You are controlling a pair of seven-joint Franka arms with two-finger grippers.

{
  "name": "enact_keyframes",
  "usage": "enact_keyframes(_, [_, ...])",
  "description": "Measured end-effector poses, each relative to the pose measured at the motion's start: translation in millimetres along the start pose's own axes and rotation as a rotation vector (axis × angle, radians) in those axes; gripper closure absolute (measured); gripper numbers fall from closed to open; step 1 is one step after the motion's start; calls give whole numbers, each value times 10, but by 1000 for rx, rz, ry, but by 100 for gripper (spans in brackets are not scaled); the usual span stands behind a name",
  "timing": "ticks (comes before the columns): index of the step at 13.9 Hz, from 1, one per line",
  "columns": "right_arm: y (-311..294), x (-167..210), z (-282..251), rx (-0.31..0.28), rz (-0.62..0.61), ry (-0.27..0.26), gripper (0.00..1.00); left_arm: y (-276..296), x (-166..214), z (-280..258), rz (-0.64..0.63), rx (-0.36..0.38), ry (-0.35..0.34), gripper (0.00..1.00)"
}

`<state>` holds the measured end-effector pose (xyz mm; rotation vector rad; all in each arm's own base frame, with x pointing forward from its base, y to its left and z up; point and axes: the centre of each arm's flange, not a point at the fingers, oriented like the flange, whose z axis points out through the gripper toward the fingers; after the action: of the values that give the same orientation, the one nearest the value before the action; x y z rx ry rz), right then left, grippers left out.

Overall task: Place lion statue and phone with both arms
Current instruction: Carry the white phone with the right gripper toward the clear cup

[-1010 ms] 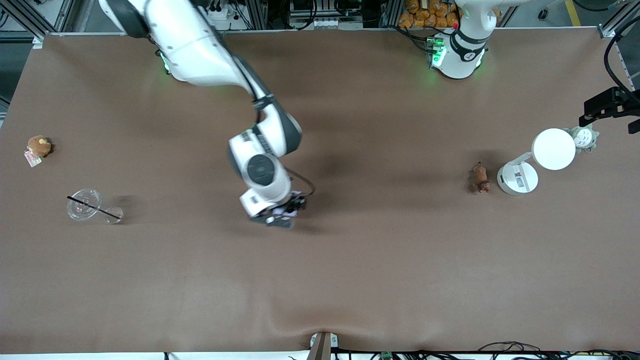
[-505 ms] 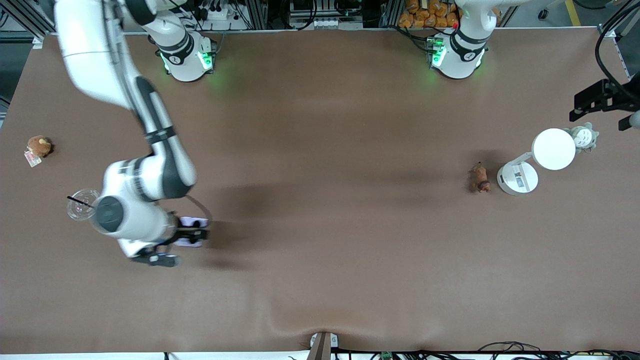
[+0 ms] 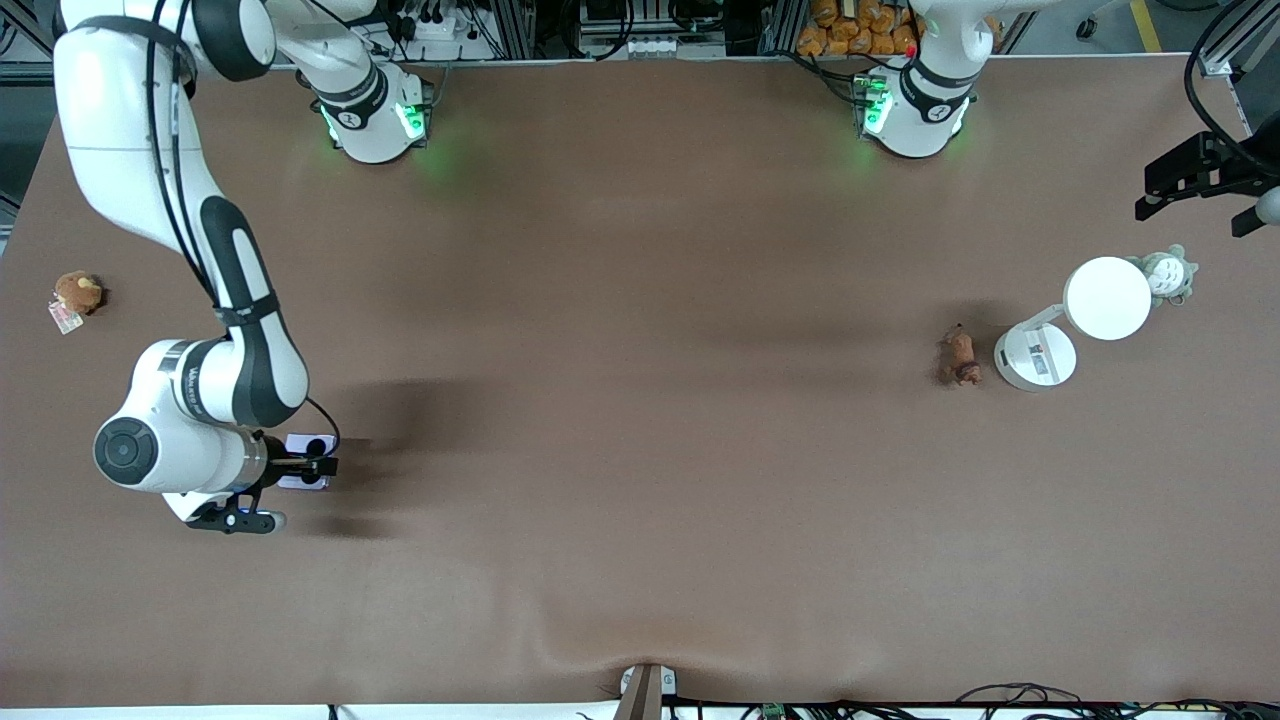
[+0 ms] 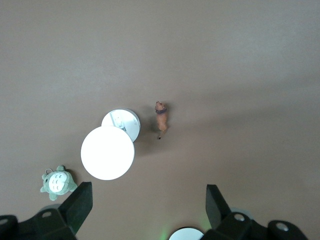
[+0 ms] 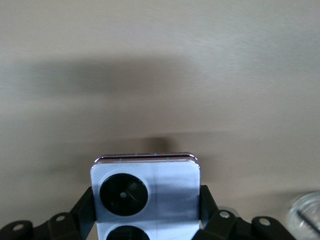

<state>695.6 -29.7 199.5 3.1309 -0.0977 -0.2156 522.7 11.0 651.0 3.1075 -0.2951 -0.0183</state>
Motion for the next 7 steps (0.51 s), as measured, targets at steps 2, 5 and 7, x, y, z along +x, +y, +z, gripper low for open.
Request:
enact_keyframes(2, [204,7,166,0,-3,-9,16,0,6,23,0,0,-1,0])
enact_keyframes(5, [353,1,232,1,14,-14,16,-2,7,29,0,0,0,0])
enact_keyframes(7, [434,-4,258,1,25,-2,16,3,9,28,1,0,0,0])
